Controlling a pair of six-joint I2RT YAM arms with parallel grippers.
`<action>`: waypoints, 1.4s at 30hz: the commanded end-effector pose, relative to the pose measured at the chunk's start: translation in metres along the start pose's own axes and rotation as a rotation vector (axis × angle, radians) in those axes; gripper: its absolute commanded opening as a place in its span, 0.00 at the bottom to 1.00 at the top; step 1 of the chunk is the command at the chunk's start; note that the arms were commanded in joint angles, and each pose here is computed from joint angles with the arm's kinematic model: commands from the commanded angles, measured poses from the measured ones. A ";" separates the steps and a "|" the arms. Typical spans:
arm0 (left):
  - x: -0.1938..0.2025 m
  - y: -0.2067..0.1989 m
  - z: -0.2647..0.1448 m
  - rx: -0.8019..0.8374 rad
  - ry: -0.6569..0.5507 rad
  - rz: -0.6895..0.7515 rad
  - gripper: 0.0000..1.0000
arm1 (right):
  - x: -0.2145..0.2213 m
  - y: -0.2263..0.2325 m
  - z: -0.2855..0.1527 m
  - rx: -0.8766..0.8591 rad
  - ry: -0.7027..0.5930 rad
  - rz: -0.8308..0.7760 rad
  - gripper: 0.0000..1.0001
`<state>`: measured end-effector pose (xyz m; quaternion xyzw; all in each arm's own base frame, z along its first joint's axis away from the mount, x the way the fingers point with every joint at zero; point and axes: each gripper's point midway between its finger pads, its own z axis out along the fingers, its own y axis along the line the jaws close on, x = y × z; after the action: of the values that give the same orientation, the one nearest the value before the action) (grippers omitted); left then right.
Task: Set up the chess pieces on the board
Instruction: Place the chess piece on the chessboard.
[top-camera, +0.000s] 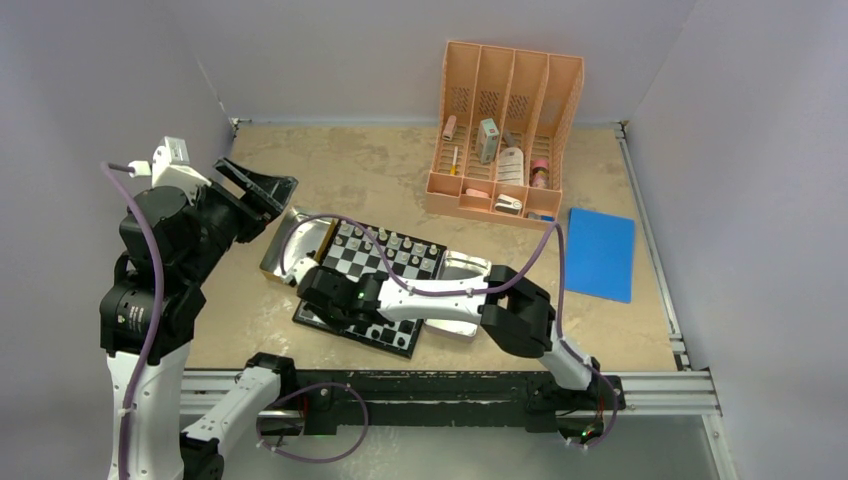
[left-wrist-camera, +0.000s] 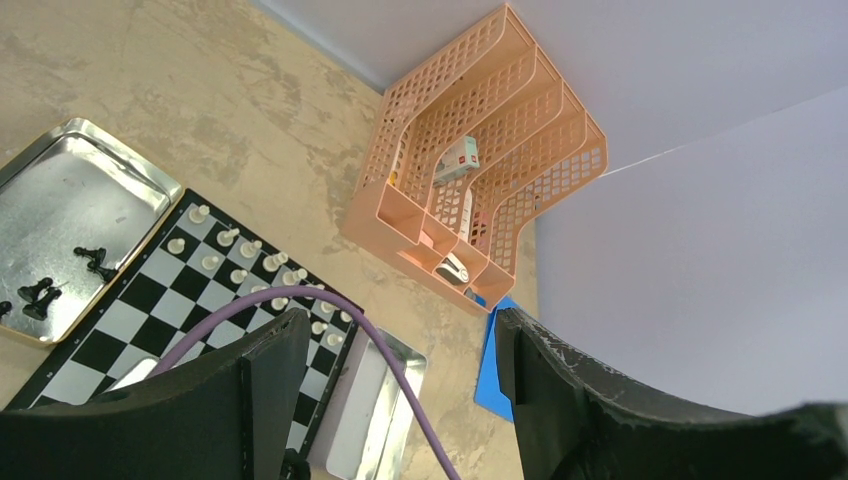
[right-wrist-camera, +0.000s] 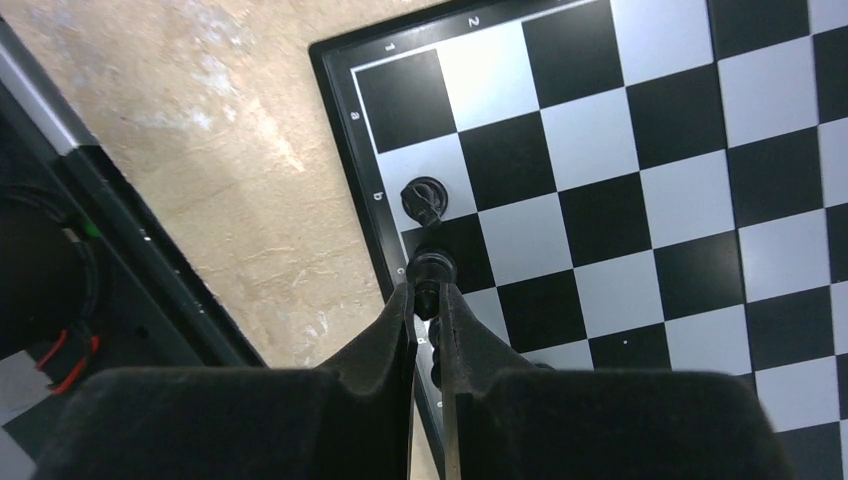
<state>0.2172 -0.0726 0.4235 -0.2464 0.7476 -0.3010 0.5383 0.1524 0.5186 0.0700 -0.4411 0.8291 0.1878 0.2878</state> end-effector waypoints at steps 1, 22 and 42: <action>-0.011 -0.008 0.003 0.032 -0.042 0.032 0.67 | -0.005 0.005 -0.002 -0.008 0.006 0.011 0.10; -0.010 -0.006 0.012 0.027 -0.038 0.052 0.67 | -0.002 -0.002 0.006 0.033 0.025 -0.013 0.14; -0.009 -0.006 0.017 0.026 -0.037 0.050 0.67 | -0.002 -0.007 0.008 0.060 0.038 -0.042 0.21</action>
<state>0.2292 -0.0738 0.4216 -0.2369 0.7501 -0.2940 0.5430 0.1570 0.5158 0.0501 -0.4536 0.8347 0.1504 0.2736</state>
